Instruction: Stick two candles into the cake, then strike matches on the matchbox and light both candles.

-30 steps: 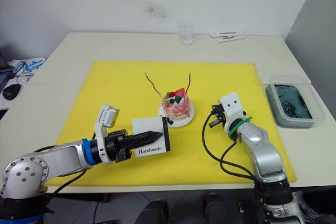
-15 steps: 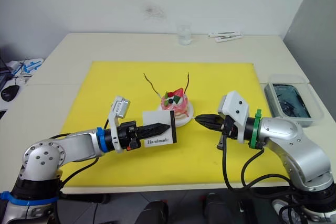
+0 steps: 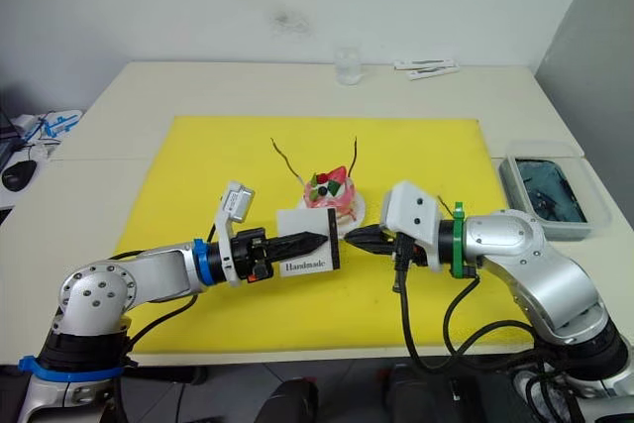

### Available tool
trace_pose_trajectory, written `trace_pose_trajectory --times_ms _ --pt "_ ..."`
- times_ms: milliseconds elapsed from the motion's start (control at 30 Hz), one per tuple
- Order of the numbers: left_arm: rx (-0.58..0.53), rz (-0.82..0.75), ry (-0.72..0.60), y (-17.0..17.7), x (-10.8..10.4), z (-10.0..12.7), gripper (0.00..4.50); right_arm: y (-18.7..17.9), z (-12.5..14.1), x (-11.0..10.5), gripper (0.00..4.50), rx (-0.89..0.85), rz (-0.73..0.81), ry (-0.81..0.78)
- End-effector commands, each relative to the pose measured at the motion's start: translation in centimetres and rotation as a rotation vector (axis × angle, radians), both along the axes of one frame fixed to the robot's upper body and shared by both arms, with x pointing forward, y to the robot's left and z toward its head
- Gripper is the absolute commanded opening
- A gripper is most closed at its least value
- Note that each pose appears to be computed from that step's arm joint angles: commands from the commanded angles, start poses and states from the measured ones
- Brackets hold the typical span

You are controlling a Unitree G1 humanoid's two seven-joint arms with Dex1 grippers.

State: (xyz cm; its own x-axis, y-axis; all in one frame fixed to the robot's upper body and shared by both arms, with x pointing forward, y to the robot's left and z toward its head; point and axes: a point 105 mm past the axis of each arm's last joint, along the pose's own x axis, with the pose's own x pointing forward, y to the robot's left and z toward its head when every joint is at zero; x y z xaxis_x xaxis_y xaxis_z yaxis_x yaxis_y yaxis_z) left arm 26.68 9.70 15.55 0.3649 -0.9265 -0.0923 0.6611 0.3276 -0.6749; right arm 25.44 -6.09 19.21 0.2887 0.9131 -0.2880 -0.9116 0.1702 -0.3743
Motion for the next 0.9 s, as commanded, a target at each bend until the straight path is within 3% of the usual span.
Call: trace_pose_trajectory --times_ms 33,333,900 --pt "-0.014 -0.028 -0.026 -0.3 -0.5 0.6 0.0 0.6 0.6 0.2 0.02 -0.011 0.021 -0.064" --pt "-0.015 -0.037 -0.023 -0.4 -0.5 0.5 0.0 1.0 1.4 1.7 0.02 -0.041 0.025 -0.106" --pt "-0.019 -0.043 -0.03 -0.4 -0.4 0.7 0.0 1.2 0.1 1.0 0.02 -0.114 0.069 -0.093"
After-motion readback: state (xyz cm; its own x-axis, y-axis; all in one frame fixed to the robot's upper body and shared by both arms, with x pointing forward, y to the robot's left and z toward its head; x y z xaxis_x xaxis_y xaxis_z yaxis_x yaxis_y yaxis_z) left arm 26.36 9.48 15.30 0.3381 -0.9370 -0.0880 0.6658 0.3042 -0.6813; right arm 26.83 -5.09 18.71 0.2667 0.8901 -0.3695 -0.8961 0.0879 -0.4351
